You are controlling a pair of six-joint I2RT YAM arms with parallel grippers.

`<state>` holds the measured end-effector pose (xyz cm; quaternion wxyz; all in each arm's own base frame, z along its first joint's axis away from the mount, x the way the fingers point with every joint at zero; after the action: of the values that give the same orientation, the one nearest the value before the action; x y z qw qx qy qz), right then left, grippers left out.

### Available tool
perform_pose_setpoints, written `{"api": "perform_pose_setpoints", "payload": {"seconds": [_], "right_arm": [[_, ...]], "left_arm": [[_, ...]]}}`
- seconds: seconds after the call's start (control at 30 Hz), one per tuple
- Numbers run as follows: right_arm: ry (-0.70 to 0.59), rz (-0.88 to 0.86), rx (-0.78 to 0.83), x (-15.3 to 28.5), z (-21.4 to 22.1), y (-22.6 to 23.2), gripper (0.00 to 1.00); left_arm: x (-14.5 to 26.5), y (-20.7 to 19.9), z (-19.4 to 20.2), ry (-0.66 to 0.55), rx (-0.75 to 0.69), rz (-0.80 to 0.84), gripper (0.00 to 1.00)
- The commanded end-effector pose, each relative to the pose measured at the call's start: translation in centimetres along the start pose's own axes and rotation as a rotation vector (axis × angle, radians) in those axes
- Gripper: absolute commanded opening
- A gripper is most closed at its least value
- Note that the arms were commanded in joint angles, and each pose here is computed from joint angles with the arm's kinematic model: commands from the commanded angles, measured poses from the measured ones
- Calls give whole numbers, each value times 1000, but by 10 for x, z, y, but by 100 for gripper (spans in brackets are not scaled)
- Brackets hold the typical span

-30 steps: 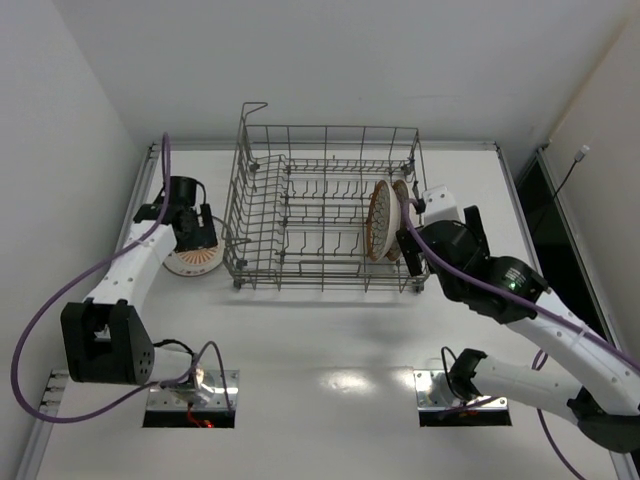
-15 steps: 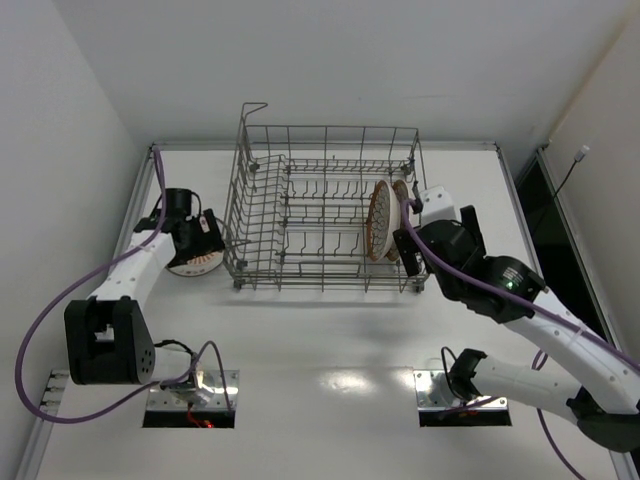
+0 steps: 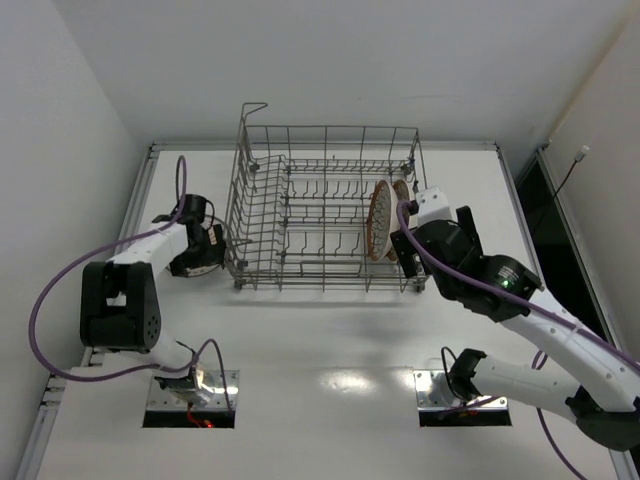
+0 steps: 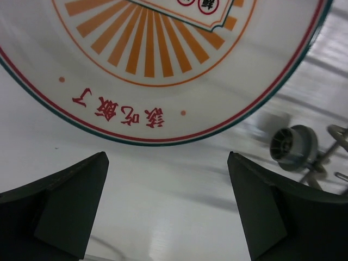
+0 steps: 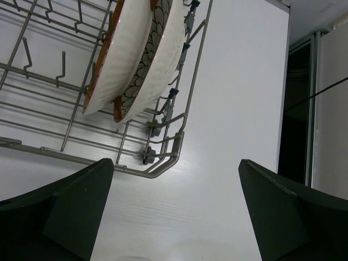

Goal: Load the plates into the dish rack

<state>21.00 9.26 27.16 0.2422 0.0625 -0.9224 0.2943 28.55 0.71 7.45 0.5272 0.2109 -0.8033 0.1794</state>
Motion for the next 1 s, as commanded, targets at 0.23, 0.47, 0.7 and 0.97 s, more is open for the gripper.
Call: {"api": "perform_pose_setpoints", "payload": {"seconds": [0.23,0.47,0.7,0.97], "right_arm": [[-38,5,-27,3,-4,-4,99],[-31,5,-21,3,-2,-4,99],[-24,4,-15,3,-3,-4,99],[0,1,7,-1,-1,0,99]], "left_arm": [[-17,-9,4,56,-56,-6,92],[-29,-2,-1,34,-61,-77,92],[-35,-25,-34,-18,0,-61,92],[-42,-44,-80,-79,59,-62,92]]}}
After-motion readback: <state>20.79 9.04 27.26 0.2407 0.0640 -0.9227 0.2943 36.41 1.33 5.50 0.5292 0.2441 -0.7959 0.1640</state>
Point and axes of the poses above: each gripper's point midway between its finger pads, its own x axis back along the fingers, its own y axis along the line the jaws close on, z = x × y, the point moved 3 cm from there along x, back along the fingers, and after that the axes turned 13 degrees about x, right-handed, at the moved point
